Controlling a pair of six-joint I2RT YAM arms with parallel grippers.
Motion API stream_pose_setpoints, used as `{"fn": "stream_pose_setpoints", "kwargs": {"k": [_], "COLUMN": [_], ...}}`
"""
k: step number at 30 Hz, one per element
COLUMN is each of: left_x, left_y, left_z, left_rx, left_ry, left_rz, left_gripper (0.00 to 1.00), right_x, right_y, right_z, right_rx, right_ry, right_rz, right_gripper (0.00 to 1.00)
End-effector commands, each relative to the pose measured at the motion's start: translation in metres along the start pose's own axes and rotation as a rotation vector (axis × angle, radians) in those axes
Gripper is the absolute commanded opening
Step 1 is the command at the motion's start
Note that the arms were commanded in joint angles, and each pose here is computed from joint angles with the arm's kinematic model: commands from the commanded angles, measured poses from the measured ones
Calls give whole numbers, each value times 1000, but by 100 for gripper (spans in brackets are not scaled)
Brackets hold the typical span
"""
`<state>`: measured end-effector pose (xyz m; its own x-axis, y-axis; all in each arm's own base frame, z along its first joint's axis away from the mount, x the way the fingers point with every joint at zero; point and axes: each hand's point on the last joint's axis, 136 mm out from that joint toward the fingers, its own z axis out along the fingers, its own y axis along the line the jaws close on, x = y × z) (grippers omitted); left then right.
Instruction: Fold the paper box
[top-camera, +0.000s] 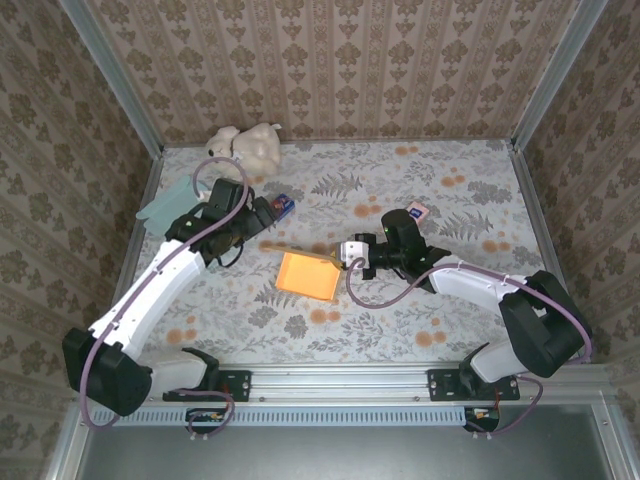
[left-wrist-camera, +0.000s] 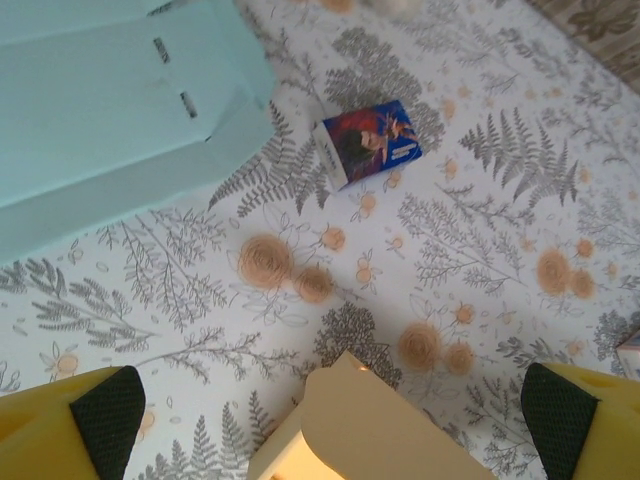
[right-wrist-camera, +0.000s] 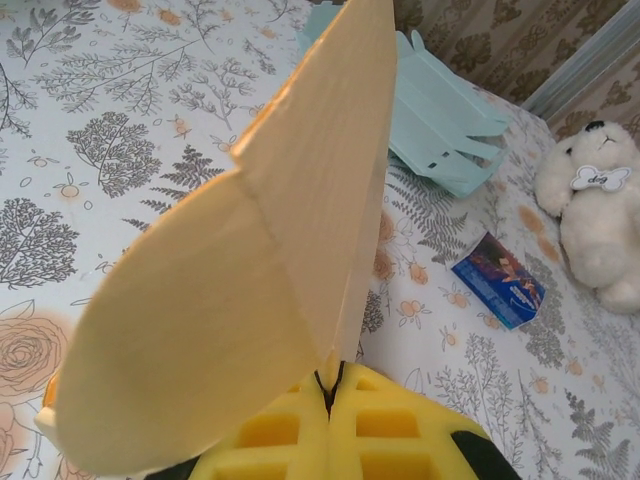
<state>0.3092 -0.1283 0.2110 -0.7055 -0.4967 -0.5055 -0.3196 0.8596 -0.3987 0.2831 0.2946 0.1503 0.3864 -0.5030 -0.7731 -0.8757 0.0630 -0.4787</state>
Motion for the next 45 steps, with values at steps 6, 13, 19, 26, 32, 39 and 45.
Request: {"fn": "stream_pose_setpoints", "kwargs": {"k": [6,13,19,26,32,39,45], "left_x": [12,29,45,43,50,66,80], "left_y": [-25,-24,-22,-32,-39,-57,-67], "left_z": [-3,17,37,54,65,73,68], "left_rx": [16,-79,-68,-16,6,42,60], "left_ry": [49,105,136,186,217,271,293], "left_rz": [-46,-16,1,36,20,8,-10], "left_gripper": [100,100,100,99,96,94,94], "right_x": [-5,-5,-5,-5,-6,-4,2], "right_y": [0,-2,-5,-10,-19,-23,-24], "right_z": [4,1,1,-3,-9,-9,-6], "right_rx": [-33,-24,-16,2,34,38,43], "right_ry": [-8,-18,-28,-47,-81,-89,-77], "right_rz": [32,43,50,76,113,138,150], "right_gripper": [0,0,0,0,0,0,0]}}
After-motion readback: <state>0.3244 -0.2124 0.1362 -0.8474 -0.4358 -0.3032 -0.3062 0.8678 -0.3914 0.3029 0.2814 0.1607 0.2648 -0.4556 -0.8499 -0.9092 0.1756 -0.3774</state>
